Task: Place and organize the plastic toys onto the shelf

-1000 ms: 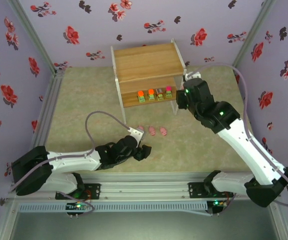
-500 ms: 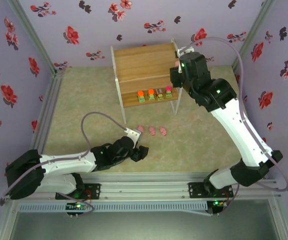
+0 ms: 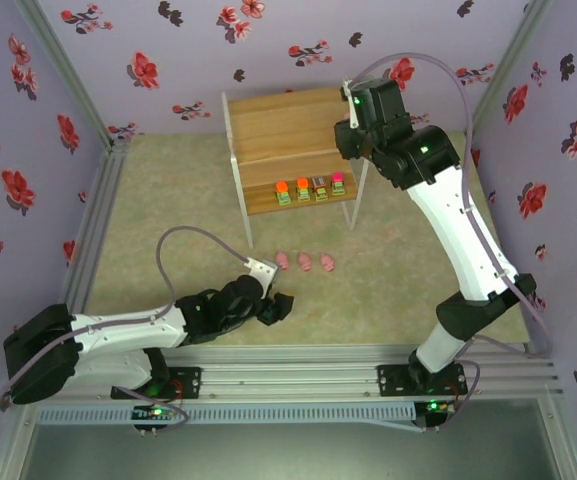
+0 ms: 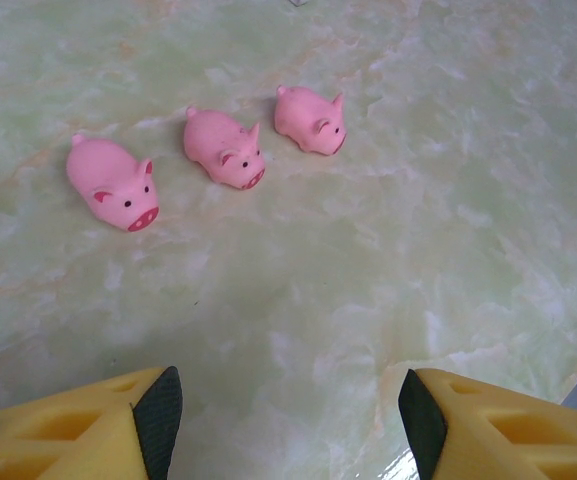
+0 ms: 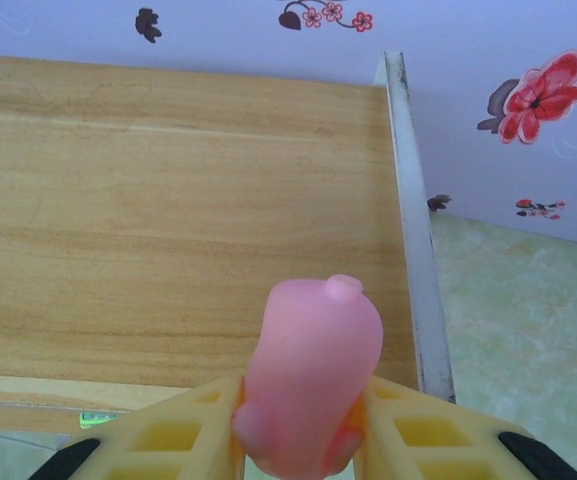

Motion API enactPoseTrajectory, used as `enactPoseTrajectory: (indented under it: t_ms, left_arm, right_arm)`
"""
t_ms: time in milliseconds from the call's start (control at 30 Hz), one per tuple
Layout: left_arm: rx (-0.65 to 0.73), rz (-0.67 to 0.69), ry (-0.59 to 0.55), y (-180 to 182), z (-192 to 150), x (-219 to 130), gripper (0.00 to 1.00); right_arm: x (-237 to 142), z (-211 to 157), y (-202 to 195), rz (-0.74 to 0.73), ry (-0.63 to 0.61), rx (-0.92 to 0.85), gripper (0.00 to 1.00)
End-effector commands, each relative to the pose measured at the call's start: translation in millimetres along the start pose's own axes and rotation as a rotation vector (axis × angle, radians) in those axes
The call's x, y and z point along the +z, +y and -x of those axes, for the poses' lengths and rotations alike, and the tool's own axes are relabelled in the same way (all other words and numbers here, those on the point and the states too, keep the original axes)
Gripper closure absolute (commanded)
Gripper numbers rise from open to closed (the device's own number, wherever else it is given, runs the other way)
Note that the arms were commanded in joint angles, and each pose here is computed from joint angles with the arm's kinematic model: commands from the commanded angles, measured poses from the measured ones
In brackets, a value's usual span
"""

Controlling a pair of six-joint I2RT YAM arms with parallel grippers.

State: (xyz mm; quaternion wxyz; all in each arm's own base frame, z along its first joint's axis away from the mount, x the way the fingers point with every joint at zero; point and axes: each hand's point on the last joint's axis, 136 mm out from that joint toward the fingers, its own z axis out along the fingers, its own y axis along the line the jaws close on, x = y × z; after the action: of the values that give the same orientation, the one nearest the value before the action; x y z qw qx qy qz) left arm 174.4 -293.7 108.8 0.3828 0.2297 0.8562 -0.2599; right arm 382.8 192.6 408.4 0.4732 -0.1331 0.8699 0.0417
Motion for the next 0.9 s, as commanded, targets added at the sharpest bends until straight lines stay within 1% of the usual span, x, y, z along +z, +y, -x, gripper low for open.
enactPoseTrajectory:
  t_ms: [0, 600, 867]
  left_arm:
    - [-0.001, 0.027, -0.004, 7.6, -1.7, -3.0, 0.36]
    - [-0.002, 0.032, 0.003, 8.1, -2.9, -0.6, 0.36]
    - [-0.004, 0.033, 0.001, 8.7, -2.8, -0.5, 0.36]
  right_arm:
    - [-2.8, 1.1, -2.1, 0.015, 0.011, -0.021, 0.69]
    - [15.5, -3.5, 0.3, 0.04, 0.068, -0.035, 0.69]
    - [28.7, -12.8, 1.1, 0.04, 0.112, -0.045, 0.69]
